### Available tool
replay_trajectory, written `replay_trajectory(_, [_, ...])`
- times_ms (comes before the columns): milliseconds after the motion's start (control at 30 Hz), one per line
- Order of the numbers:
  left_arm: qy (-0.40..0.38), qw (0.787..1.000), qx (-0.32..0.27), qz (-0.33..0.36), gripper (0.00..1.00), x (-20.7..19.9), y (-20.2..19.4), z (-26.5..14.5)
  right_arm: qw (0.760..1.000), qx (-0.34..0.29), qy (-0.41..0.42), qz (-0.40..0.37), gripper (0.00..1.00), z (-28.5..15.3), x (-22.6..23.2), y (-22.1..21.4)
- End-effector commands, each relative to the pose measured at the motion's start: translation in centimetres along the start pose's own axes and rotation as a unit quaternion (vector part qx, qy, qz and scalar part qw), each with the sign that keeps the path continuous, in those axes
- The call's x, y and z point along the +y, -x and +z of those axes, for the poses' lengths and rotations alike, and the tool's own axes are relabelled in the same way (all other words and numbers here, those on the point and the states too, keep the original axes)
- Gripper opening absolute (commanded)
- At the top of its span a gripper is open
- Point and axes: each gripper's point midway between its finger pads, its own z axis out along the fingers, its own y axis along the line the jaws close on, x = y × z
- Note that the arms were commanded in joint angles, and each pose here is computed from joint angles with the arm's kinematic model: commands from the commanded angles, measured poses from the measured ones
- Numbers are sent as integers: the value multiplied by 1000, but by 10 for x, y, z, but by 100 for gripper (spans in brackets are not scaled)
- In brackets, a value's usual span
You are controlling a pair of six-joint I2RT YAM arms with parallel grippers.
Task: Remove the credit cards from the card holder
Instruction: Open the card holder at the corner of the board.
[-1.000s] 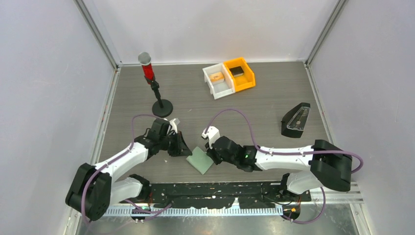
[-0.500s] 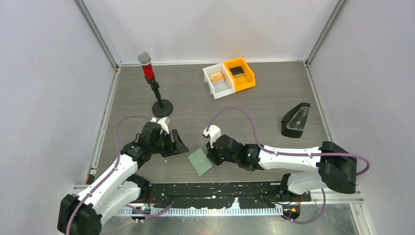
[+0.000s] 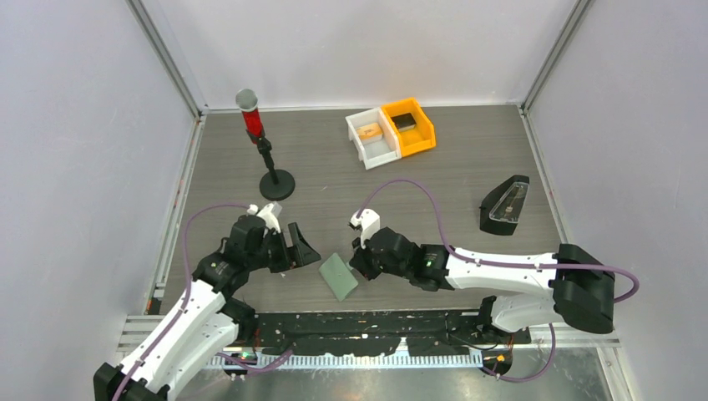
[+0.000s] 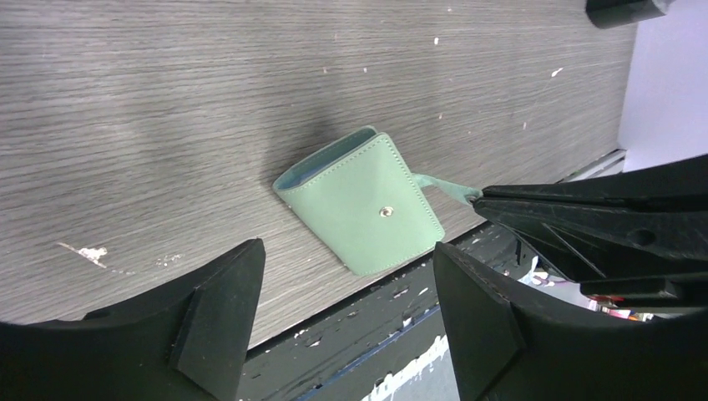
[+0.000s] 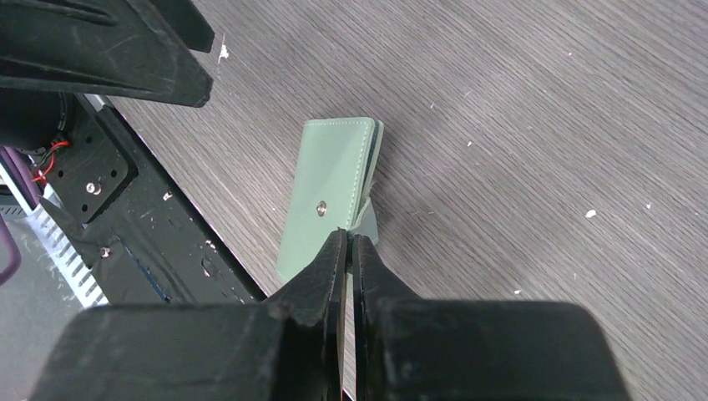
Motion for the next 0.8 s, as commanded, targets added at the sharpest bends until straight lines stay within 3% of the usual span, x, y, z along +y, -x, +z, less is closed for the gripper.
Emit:
replay_trajectory(0, [-36,999,-10,-10,78,-13,2,-2,997,-64,8,29,5,-13,10,43])
replay_trajectory(400, [-82,996,6,-36,76,-25,-1,16,992,-92,51,65,5,-21,25,55])
replay_trajectory(767, [-73,996,29,-42,70,-13,-6,41,991,-103,6,82,5,-18,2,41])
